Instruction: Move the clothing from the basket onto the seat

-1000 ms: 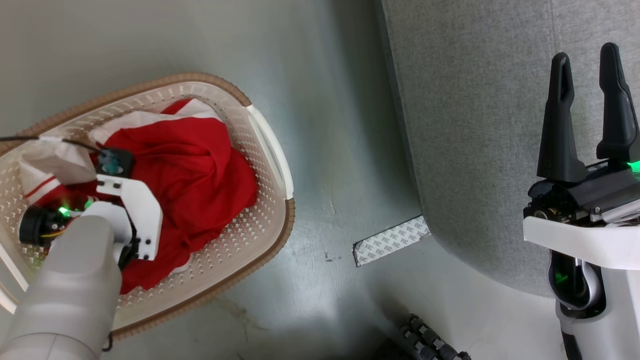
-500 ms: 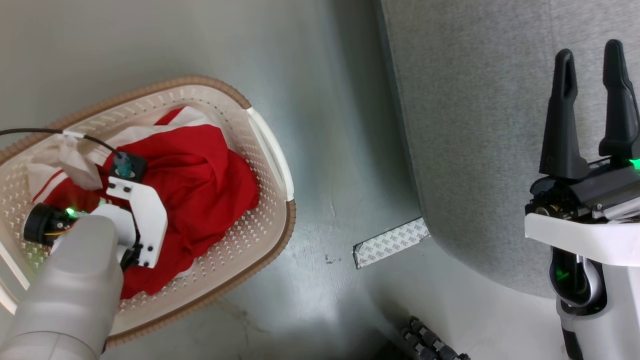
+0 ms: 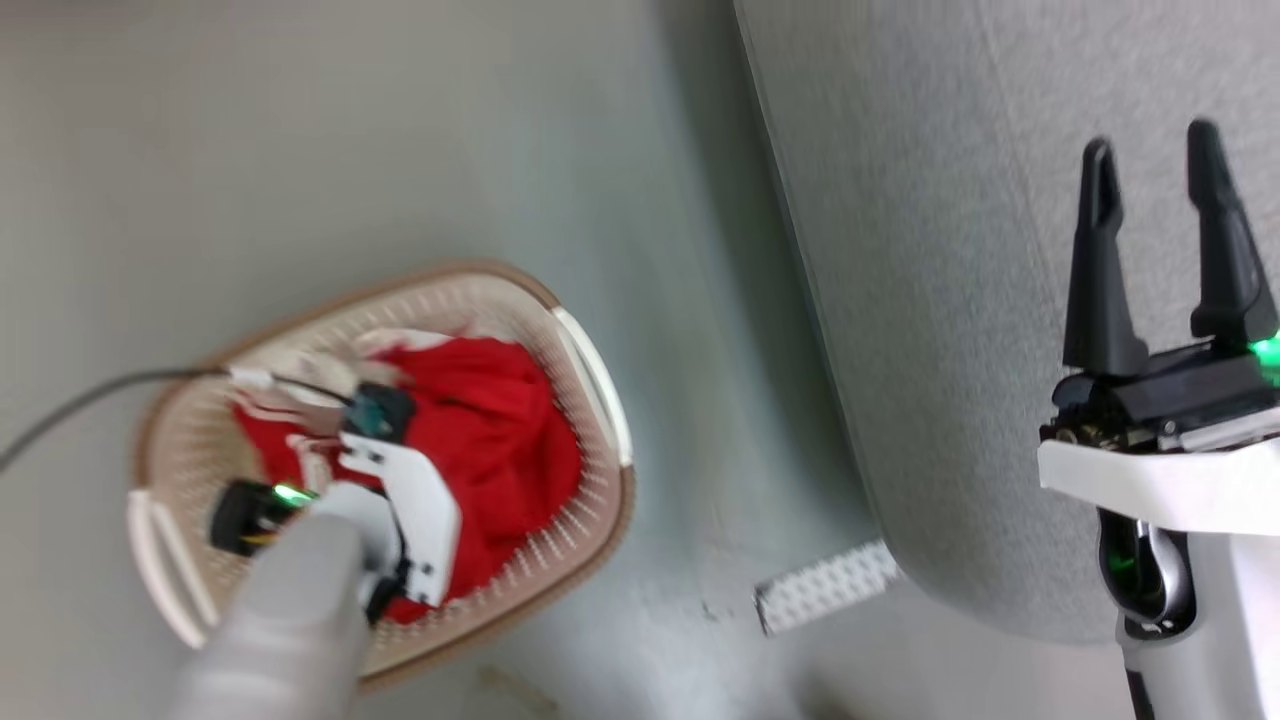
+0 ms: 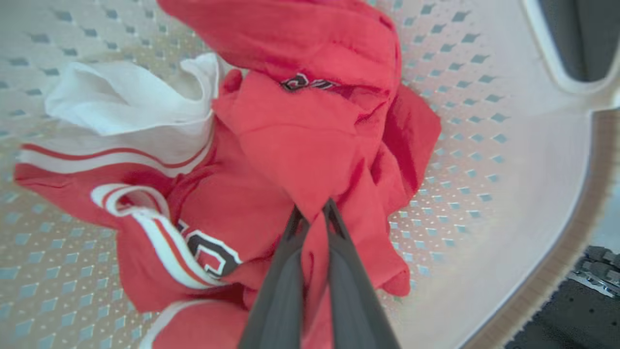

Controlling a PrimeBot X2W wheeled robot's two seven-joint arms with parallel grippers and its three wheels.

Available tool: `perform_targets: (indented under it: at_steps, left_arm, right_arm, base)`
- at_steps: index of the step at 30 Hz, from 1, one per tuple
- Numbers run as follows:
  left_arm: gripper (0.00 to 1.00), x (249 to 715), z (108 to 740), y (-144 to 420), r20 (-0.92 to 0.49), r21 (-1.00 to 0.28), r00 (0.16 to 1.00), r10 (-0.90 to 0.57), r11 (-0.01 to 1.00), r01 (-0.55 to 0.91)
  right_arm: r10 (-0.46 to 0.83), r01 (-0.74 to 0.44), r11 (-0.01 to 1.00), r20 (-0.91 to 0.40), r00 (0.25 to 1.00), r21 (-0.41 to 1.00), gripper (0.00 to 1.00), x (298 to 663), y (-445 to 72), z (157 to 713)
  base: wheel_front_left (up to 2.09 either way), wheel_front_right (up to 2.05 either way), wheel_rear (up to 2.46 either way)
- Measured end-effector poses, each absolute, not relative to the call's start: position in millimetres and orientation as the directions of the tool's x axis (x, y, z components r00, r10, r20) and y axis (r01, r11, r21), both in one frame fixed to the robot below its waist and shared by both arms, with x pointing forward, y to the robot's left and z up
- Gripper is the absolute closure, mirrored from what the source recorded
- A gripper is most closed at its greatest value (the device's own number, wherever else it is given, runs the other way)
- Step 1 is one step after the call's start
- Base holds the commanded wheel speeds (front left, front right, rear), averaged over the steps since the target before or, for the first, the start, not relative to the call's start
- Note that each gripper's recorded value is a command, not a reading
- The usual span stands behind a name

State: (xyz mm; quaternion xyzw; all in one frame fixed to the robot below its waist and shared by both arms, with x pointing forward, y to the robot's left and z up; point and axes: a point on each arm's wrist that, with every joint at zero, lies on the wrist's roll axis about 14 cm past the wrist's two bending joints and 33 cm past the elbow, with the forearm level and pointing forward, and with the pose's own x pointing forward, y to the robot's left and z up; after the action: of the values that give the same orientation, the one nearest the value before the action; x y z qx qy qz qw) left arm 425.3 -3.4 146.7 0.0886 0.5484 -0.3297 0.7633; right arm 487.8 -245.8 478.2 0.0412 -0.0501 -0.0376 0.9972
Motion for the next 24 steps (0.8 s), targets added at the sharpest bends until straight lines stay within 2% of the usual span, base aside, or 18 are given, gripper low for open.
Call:
perform_targets:
  at_steps: [13,24]
  left_arm:
    - [1.00,422.6,269.3,6.9,-0.737,-0.170,0.470,-0.485,0.807,0.565]
    - [1.00,418.1,375.7,17.9,-0.482,-0.144,0.697,-0.530,0.833,0.534]
  right_arm:
    - [-0.013,-0.015,0.992,0.218,0.976,0.128,0.00,454.0,-212.0,541.2]
    - [0.035,-0.088,0.983,0.313,0.949,0.158,0.00,411.5,-186.8,583.6]
  base:
    - [0.00,0.00,0.00]
    - [0.00,0.00,0.00]
